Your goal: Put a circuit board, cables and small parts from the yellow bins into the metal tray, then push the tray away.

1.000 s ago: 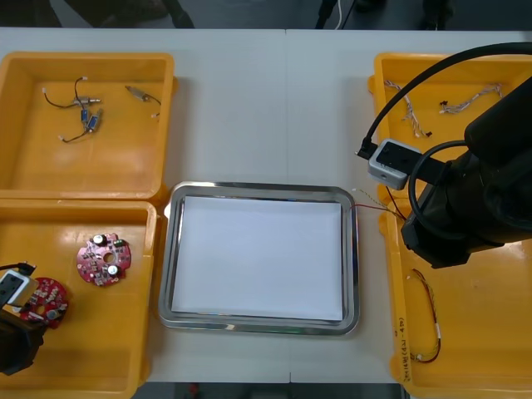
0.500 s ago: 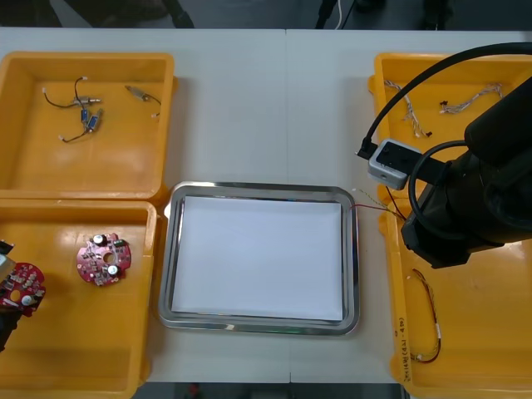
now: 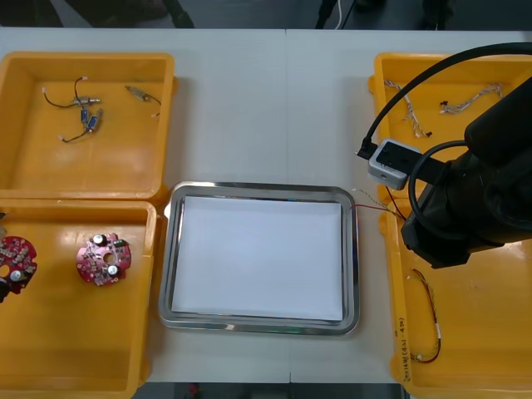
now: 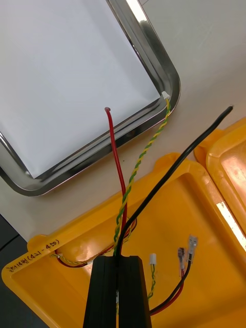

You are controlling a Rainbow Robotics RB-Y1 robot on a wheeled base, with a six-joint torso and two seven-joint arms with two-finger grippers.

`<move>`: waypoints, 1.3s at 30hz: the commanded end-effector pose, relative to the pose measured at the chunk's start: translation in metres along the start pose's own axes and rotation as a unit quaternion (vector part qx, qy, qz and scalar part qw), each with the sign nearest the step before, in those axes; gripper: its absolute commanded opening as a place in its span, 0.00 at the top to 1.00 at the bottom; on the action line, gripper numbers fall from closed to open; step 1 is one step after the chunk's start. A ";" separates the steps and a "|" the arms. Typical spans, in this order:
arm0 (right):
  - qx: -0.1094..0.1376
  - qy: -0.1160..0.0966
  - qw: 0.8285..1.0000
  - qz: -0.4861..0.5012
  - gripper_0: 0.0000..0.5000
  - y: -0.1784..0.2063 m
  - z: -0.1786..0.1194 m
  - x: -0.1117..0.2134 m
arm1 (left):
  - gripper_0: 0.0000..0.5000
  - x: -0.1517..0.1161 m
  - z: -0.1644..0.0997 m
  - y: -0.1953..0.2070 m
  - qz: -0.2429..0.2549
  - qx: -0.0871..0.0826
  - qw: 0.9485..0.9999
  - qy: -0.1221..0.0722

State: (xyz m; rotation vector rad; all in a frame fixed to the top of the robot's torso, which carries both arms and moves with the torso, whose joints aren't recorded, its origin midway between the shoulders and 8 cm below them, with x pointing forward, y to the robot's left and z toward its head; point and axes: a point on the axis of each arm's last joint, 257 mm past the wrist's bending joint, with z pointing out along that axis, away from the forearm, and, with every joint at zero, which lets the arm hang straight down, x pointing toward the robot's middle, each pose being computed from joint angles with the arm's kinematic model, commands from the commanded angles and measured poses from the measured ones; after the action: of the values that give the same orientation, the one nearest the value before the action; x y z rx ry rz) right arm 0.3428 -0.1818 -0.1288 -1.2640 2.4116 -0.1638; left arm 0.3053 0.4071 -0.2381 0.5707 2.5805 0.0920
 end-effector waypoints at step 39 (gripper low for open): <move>0.012 -0.008 1.000 0.002 1.00 -0.001 -0.008 -0.007 | 1.00 -0.137 -0.052 -0.125 0.009 0.020 0.999 -0.049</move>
State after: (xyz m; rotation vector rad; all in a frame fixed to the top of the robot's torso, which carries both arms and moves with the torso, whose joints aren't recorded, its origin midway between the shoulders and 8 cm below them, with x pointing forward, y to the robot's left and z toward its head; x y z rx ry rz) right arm 0.3428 -0.1818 -0.1288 -1.2605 2.4131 -0.1630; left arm 0.3378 0.2559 -0.1637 0.6282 2.5155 0.0294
